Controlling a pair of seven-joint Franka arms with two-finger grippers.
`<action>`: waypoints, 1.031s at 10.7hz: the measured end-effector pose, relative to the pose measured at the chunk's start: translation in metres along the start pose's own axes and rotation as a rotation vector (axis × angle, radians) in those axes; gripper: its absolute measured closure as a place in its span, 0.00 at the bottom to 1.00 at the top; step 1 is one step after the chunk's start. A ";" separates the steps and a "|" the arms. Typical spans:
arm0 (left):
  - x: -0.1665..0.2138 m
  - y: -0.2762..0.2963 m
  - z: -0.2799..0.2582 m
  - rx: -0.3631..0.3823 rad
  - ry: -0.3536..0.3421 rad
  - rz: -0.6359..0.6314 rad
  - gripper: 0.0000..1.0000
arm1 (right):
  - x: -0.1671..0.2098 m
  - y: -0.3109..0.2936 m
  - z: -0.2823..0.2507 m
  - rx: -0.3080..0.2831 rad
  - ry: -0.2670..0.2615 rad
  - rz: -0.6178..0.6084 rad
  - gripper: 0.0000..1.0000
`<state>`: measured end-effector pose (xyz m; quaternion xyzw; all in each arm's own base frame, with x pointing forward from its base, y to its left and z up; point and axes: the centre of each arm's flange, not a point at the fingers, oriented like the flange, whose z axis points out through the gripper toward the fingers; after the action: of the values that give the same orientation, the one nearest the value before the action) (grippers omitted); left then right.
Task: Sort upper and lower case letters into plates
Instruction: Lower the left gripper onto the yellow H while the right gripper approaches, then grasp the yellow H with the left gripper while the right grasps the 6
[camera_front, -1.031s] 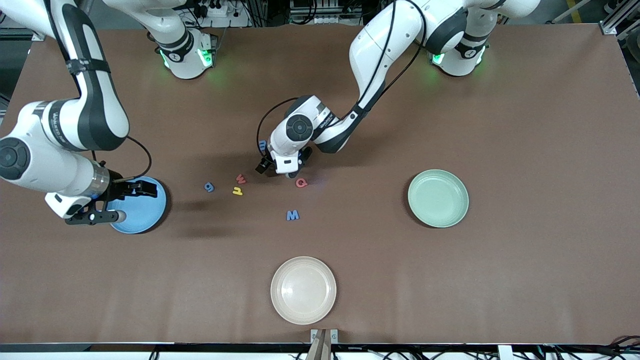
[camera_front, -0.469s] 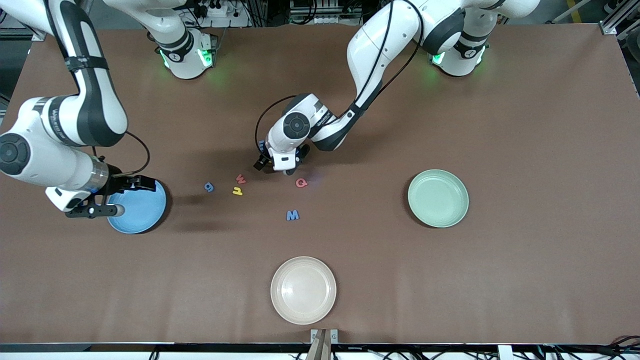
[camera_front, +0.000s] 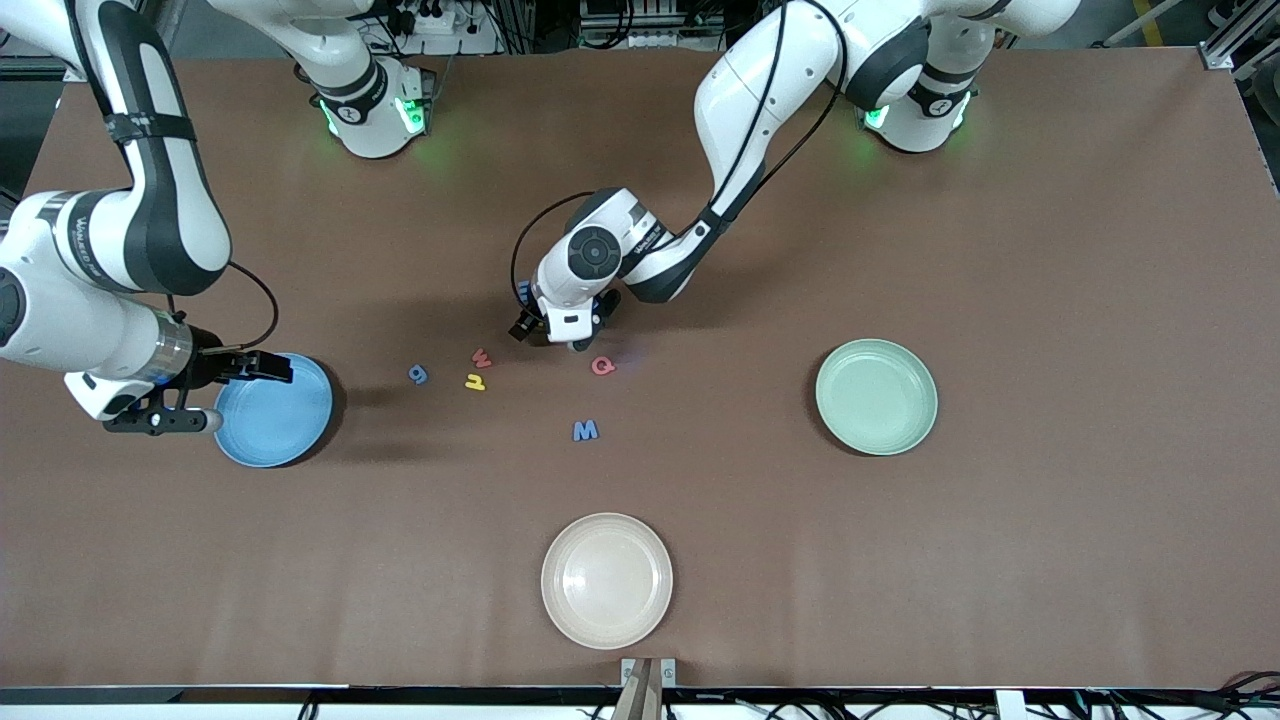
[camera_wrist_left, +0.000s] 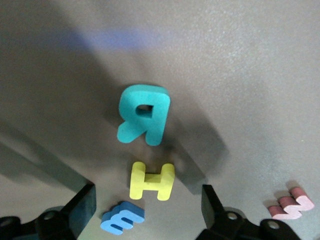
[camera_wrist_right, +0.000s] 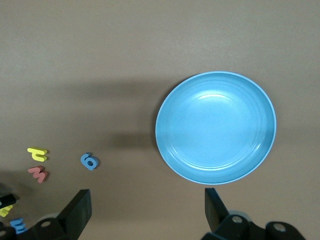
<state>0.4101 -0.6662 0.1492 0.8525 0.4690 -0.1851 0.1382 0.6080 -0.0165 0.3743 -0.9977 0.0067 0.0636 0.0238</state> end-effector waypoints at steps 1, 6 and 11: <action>0.000 0.000 0.000 0.002 0.000 -0.001 0.17 | 0.000 0.000 0.001 -0.013 -0.001 -0.007 0.00; 0.002 0.003 -0.003 -0.006 -0.010 -0.013 0.37 | -0.006 -0.037 0.022 -0.046 -0.032 -0.084 0.00; 0.004 0.004 -0.004 0.007 -0.014 -0.023 0.37 | -0.041 -0.076 0.077 -0.054 0.045 -0.163 0.00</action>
<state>0.4161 -0.6631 0.1508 0.8461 0.4771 -0.1943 0.1366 0.5588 0.0640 0.3066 -0.9964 -0.0755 0.0391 0.0020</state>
